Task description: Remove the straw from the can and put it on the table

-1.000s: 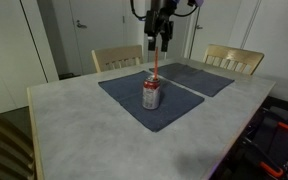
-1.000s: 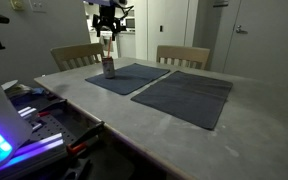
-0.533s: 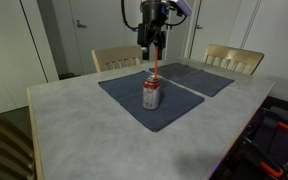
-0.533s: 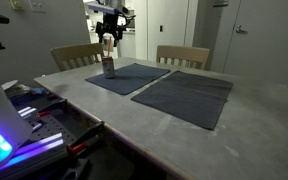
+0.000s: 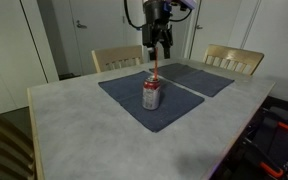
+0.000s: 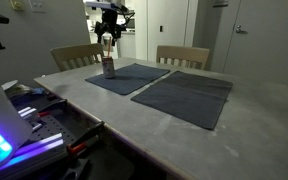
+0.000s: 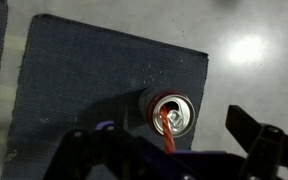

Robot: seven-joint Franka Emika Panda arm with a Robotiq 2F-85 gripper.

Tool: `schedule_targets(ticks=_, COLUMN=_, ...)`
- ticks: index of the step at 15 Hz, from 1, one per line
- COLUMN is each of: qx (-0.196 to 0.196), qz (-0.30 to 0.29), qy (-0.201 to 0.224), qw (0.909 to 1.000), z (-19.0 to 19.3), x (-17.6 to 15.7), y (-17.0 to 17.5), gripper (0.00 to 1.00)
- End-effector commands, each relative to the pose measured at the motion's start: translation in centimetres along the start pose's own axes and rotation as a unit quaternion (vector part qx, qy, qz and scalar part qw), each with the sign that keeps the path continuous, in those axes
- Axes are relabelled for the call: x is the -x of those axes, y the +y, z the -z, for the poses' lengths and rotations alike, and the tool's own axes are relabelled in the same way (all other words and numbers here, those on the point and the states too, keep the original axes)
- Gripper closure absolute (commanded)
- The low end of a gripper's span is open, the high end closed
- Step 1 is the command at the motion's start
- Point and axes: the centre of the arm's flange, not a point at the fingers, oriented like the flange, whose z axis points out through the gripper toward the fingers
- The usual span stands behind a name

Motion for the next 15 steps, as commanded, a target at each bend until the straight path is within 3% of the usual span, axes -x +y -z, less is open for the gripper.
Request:
schedule_targets(ticks=1, qx=-0.001, qz=-0.006, qy=-0.014, qw=0.9999, z=0.2, x=0.6, y=-0.1, gripper=0.00)
schedule_targets(ticks=3, qx=-0.002, qz=-0.002, qy=-0.009, qw=1.0000, z=0.1, x=0.6, y=-0.1, gripper=0.00)
schedule_targets(ticks=4, qx=0.001, qz=0.004, qy=-0.005, qw=1.0000, z=0.1, x=0.5, y=-0.1, gripper=0.12)
schedule_targets(ticks=5, qx=0.003, qz=0.005, qy=-0.001, qw=1.0000, z=0.0, x=0.5, y=-0.1, gripper=0.17)
schedule_targets(ticks=6, qx=0.007, qz=0.011, qy=0.003, qw=0.9999, z=-0.1, x=0.5, y=-0.1, gripper=0.34)
schedule_targets(ticks=9, qx=0.019, qz=0.020, qy=0.010, qw=0.9996, z=-0.4, x=0.7, y=-0.1, gripper=0.40)
schedule_targets(ticks=13, qx=0.032, qz=0.028, qy=0.014, qw=0.9990, z=-0.8, x=1.0, y=0.0, gripper=0.60)
schedule_targets(ticks=15, qx=0.039, qz=0.032, qy=0.019, qw=0.9986, z=-1.1, x=1.0, y=0.1, gripper=0.61)
